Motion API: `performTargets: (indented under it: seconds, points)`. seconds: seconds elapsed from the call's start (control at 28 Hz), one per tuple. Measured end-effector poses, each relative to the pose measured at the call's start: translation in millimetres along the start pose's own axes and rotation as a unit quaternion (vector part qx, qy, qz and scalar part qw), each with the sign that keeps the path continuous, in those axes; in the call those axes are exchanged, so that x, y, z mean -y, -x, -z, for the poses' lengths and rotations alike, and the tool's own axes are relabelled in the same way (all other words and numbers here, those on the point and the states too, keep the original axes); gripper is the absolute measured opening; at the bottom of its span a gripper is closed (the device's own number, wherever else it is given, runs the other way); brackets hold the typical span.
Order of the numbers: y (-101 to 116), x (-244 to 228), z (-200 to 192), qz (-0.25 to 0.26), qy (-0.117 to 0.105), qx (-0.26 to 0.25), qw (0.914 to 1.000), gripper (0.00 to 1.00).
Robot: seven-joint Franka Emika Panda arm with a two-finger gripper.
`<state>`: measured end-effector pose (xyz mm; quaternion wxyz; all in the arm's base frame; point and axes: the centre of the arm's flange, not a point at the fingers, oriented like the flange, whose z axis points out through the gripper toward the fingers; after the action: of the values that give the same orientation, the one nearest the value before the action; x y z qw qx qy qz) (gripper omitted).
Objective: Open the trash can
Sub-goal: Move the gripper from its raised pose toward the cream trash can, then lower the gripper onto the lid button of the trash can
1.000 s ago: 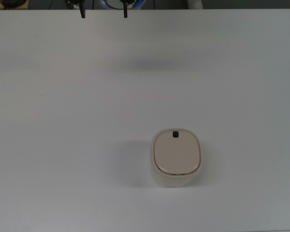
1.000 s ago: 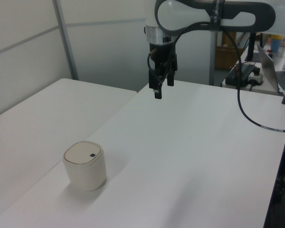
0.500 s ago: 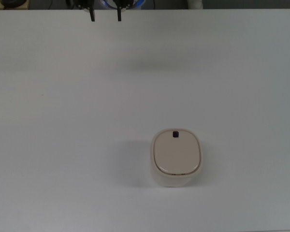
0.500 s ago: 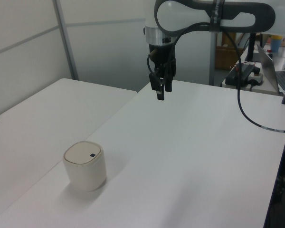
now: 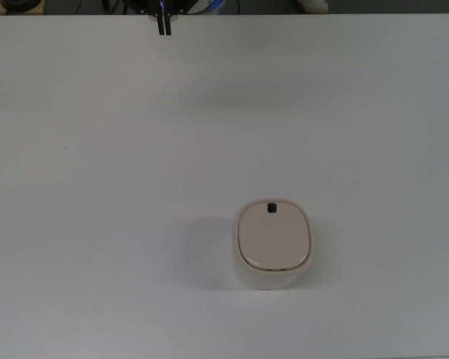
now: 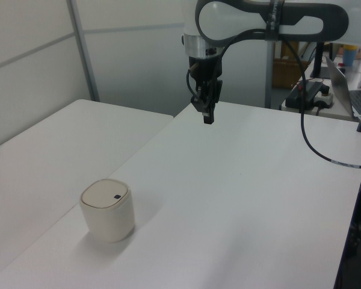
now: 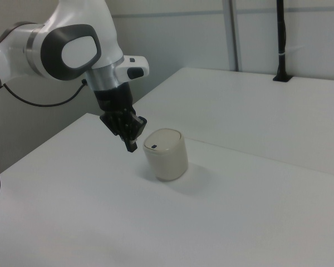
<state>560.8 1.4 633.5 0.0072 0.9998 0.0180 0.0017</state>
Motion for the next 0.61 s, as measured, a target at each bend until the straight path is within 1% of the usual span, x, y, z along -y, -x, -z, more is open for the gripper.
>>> performTargets:
  seconds: [0.07, 0.29, 0.5, 0.61]
  points:
    - [0, 0, -1, 0.0, 0.0, 0.001, 1.0, 0.01]
    - [-5, 2, -11, 0.002, -0.001, 0.008, 1.0, 0.01]
    - [-18, 11, -21, 0.011, -0.001, -0.006, 0.9999, 0.01]
    - [-29, 17, -29, 0.016, -0.003, -0.018, 0.9997, 0.01]
